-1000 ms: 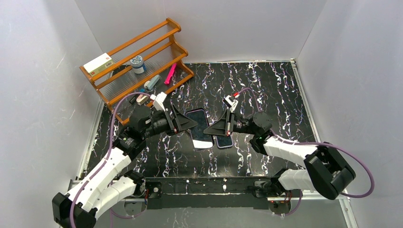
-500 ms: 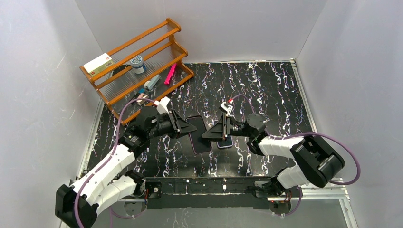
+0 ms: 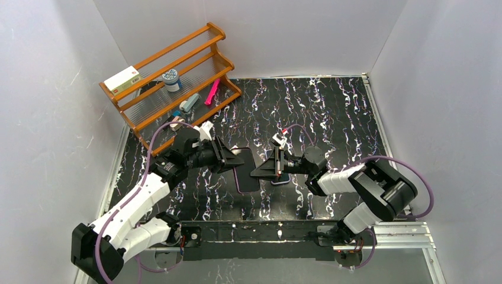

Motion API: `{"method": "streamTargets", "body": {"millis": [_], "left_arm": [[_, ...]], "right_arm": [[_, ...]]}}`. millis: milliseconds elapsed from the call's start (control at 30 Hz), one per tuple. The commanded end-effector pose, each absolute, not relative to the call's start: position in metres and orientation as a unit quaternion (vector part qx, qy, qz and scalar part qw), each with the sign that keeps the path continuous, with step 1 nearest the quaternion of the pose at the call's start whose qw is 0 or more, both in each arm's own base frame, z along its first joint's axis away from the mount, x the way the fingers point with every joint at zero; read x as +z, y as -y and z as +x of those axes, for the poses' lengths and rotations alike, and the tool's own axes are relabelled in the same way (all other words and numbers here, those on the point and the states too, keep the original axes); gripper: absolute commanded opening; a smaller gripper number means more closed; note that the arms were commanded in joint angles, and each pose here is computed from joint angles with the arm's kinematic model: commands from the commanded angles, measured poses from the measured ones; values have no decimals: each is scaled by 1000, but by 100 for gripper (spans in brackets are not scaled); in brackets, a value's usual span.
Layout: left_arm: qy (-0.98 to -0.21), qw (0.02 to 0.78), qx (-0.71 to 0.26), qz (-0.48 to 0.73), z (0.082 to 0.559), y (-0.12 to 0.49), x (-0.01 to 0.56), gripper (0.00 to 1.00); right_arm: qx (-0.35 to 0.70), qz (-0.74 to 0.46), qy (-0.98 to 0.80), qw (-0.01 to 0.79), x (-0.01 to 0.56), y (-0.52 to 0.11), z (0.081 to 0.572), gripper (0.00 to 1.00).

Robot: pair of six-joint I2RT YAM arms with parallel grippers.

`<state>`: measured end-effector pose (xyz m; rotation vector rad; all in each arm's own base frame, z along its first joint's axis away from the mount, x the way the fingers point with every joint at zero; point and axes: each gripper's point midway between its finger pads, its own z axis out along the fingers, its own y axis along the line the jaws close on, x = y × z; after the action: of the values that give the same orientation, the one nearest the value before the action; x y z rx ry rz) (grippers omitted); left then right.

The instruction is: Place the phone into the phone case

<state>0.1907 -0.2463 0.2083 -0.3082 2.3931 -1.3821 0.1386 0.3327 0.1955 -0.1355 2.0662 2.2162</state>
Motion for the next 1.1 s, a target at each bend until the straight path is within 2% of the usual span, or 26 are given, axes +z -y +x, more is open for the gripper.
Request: {"method": "streamTargets", "body": {"millis": [0,67,100,200,300,467,533,667,733,833,900,967,1000,1067], "left_arm": [[-833,187,-513,-92,190,248,231,32],[-812,218,-535,-77,190,248,250,54],[-799,233,-549,-75,190,247,261,60],[-745,266,-608,-69,189,249,298,66],[-695,287,-657,-61,187,250,324,66],[-641,305,-702,-60,184,248,346,57],[-627,306,-714,-61,183,247,352,48],[-621,305,-719,-65,184,247,355,22],[-629,299,-714,-67,187,249,351,13],[-671,297,-676,-71,195,252,334,1],[-713,302,-629,-73,201,250,317,0],[-736,306,-599,-73,202,246,307,0],[-740,308,-594,-72,202,245,306,0],[-743,305,-592,-72,202,245,305,0]], "right_arm": [[784,-103,-607,82,245,-334,131,21],[790,-108,-598,84,248,-334,131,17],[792,-114,-594,83,250,-334,129,17],[814,-123,-560,89,263,-328,124,16],[822,-121,-551,77,269,-328,124,14],[828,-136,-539,77,283,-326,120,15],[831,-136,-534,79,288,-325,119,15],[832,-136,-532,81,290,-323,118,17],[831,-134,-534,81,289,-323,119,23],[831,-128,-534,85,288,-324,121,41],[832,-124,-533,86,288,-324,122,48],[833,-119,-534,84,289,-326,125,49],[833,-116,-535,81,288,-326,126,48],[833,-116,-535,80,288,-328,127,37]]}}
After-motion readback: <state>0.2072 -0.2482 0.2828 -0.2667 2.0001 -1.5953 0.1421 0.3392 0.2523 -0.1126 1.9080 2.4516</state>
